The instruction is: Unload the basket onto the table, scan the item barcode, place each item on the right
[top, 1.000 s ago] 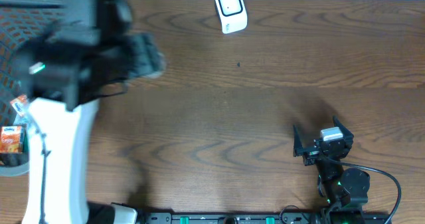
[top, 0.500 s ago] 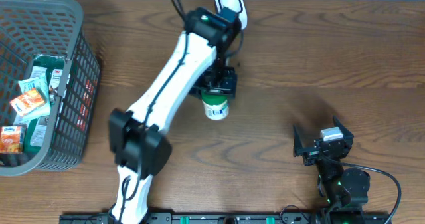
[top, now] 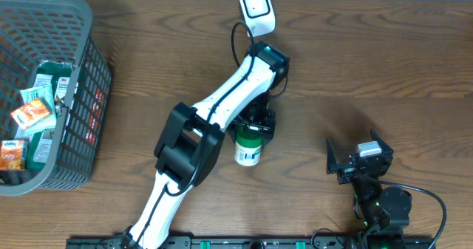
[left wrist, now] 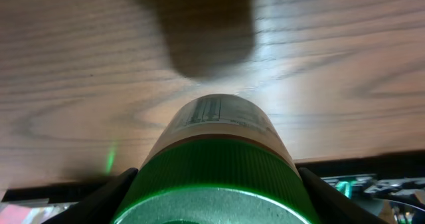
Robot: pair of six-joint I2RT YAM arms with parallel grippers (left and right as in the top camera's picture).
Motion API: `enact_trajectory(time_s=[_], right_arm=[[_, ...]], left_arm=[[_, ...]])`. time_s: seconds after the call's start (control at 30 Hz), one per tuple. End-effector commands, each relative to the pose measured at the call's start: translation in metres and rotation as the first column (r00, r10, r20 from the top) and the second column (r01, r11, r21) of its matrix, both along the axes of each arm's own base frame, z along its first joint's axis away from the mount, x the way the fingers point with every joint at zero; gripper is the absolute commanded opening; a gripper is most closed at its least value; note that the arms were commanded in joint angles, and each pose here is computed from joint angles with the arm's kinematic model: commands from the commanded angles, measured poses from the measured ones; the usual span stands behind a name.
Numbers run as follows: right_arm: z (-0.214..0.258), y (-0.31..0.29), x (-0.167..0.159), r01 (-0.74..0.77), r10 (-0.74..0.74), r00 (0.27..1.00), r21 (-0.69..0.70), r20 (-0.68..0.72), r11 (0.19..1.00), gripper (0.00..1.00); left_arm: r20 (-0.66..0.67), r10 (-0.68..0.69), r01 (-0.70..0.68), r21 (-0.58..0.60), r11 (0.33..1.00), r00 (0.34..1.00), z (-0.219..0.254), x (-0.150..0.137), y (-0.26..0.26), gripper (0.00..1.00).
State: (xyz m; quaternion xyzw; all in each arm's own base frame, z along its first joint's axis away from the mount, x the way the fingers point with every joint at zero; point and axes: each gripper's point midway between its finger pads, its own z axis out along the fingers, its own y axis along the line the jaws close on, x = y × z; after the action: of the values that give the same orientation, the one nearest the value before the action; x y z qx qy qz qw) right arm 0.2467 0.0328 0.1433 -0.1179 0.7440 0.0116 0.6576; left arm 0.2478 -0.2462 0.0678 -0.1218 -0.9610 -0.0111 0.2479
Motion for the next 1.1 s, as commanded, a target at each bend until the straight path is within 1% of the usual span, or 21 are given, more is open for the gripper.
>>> enact_trajectory(time_s=[0.0,0.3,0.33,0.37,0.4,0.43,0.47,0.53,0.73,0.77,0.83,0.97,1.07], right_arm=[[0.000,-0.001,0.000,0.007,-0.007,1.000,0.014,-0.003,1.000,0.99],[0.000,-0.001,0.000,0.007,-0.007,1.000,0.014,-0.003,1.000,0.99],[0.000,-0.001,0.000,0.007,-0.007,1.000,0.014,-0.003,1.000,0.99],[-0.001,-0.001,0.000,0.007,-0.007,1.000,0.014,-0.003,1.000,0.99],[0.000,-0.001,0.000,0.007,-0.007,1.000,0.014,-0.003,1.000,0.99],[-0.001,-0.001,0.000,0.007,-0.007,1.000,0.014,-0.003,1.000,0.99],[0.000,-0.001,0.000,0.007,-0.007,1.000,0.014,-0.003,1.000,0.99],[-0.001,-0.001,0.000,0.007,-0.007,1.000,0.014,-0.003,1.000,0.99],[-0.001,-0.001,0.000,0.007,-0.007,1.000,0.014,-0.003,1.000,0.99],[0.000,-0.001,0.000,0.007,-0.007,1.000,0.014,-0.003,1.000,0.99],[-0.001,-0.001,0.000,0.007,-0.007,1.000,0.014,-0.003,1.000,0.99],[0.000,-0.001,0.000,0.007,-0.007,1.000,0.014,-0.003,1.000,0.99],[-0.001,-0.001,0.000,0.007,-0.007,1.000,0.014,-0.003,1.000,0.99]], left_arm=[[-0.067,-0.009,0.011,0.030,0.999,0.998,-0.011,-0.014,0.008,0.56],[-0.004,-0.001,0.001,-0.015,1.000,1.000,-0.036,-0.003,0.000,0.57],[0.000,-0.001,0.001,-0.017,1.000,1.000,-0.038,-0.002,-0.001,0.61],[0.010,-0.001,0.001,-0.025,1.000,1.000,-0.042,0.000,-0.002,0.68],[0.017,-0.001,0.001,-0.031,1.000,1.000,-0.043,0.001,-0.003,0.73],[0.027,-0.001,0.002,-0.038,0.999,1.000,-0.044,0.003,-0.005,0.81],[0.034,0.000,0.002,-0.044,0.999,0.999,-0.045,0.005,-0.006,0.86],[0.055,0.003,0.000,-0.061,0.998,0.998,-0.047,0.010,-0.009,0.91],[0.098,0.036,-0.027,-0.095,0.995,0.995,-0.045,0.029,-0.010,0.93],[0.111,0.051,-0.040,-0.105,0.994,0.992,-0.038,0.036,-0.008,0.94],[0.124,0.063,-0.049,-0.115,0.992,0.990,-0.031,0.041,-0.007,0.94],[0.156,0.072,-0.050,-0.141,0.989,0.985,-0.012,0.044,-0.006,0.94],[0.219,0.080,-0.039,-0.189,0.981,0.972,0.018,0.047,-0.008,0.94]])
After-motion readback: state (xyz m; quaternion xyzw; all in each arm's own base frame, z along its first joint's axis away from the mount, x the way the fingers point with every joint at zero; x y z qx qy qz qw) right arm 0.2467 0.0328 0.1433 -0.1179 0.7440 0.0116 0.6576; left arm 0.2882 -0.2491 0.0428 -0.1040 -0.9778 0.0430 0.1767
